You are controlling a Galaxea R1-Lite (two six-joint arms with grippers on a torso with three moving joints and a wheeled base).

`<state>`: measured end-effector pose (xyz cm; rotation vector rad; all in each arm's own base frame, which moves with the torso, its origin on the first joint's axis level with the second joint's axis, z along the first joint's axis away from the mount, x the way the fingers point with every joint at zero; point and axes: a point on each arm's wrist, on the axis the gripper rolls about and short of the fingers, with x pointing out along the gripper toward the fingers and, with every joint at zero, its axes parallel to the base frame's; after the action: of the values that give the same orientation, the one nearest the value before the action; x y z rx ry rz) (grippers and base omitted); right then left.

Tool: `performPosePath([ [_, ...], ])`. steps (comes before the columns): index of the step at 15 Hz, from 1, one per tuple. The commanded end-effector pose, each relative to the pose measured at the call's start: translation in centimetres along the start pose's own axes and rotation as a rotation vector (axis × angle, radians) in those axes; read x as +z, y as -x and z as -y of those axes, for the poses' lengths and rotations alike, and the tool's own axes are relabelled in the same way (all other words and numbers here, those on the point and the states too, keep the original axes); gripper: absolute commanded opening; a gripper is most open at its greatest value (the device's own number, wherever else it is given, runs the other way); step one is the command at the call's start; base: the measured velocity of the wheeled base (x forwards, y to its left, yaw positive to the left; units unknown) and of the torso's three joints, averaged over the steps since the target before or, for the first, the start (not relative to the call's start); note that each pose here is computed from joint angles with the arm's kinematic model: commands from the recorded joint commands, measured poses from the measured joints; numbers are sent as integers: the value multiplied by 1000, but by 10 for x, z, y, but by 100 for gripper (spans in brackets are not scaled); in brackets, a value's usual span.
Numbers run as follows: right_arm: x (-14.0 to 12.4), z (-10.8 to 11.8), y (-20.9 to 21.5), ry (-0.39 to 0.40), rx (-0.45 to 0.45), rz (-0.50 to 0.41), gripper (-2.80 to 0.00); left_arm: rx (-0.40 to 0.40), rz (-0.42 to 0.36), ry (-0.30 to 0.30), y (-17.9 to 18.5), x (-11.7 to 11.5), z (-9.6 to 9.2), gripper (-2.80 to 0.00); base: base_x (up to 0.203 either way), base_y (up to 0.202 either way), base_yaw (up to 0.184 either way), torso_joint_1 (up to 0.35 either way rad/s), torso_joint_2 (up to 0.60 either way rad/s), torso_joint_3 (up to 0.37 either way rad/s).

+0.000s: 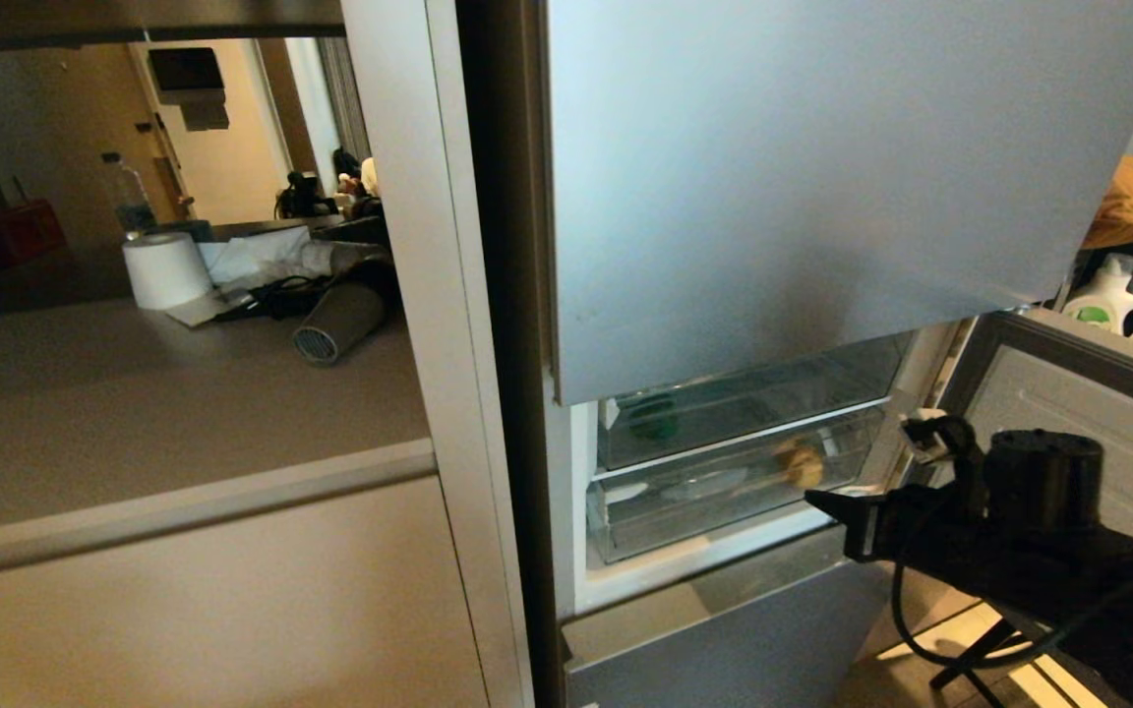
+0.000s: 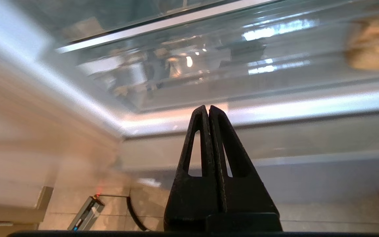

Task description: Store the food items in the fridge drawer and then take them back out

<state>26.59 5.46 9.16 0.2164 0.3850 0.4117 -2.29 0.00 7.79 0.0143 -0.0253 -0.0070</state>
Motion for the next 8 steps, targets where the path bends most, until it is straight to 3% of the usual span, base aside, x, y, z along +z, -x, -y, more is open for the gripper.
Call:
performPosePath([
  [1,14,-17,51,31,19,111,-280,-1,-11,1,-1,-3,0,-280,0,0,0,0,0,0],
  [4,1,-30,111,68,-33,199,-280,-1,-11,1,-1,-3,0,-280,0,0,0,0,0,0],
  [8,-15,-36,164,128,-251,303,-280,1,-11,0,-1,-3,0,-280,0,0,0,0,0,0],
])
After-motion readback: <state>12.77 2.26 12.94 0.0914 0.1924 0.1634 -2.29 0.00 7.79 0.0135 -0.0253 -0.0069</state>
